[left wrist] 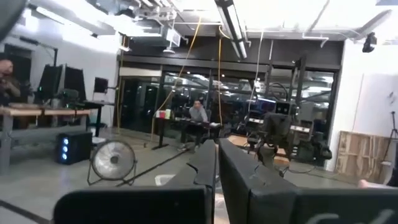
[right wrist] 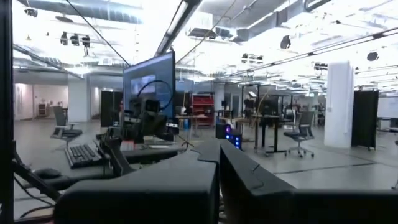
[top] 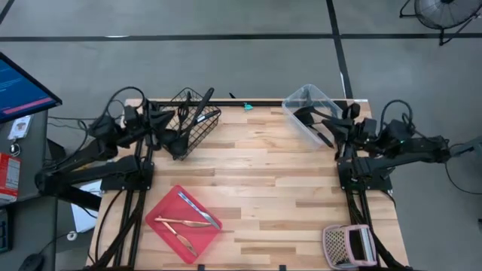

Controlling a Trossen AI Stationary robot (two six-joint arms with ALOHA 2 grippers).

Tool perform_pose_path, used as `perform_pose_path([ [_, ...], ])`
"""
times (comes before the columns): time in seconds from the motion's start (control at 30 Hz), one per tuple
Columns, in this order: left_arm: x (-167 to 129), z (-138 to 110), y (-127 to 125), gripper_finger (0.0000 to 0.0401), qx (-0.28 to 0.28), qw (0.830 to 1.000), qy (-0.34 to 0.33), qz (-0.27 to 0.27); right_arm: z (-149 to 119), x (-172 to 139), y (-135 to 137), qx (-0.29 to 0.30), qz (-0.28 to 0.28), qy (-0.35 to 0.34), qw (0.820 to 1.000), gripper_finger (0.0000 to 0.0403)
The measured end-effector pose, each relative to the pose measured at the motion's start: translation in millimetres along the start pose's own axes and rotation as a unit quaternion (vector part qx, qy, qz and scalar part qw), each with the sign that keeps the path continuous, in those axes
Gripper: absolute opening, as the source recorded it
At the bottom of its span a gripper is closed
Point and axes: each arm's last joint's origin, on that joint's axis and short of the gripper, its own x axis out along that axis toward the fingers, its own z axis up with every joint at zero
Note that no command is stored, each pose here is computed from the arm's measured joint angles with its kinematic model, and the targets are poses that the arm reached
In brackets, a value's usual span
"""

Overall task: Pick & Place Kitchen Items
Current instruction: Return to Home Position

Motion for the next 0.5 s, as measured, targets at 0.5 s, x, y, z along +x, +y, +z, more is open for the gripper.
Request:
perform_pose_path([
  [0.5, -40.4, -61.3, 10.6, 0.0002, -0.021, 0.998, -0.015, 0.053, -55.6, -20.9, 0.5, 0.036, -0.006, -0.048, 0.998, 0.0],
])
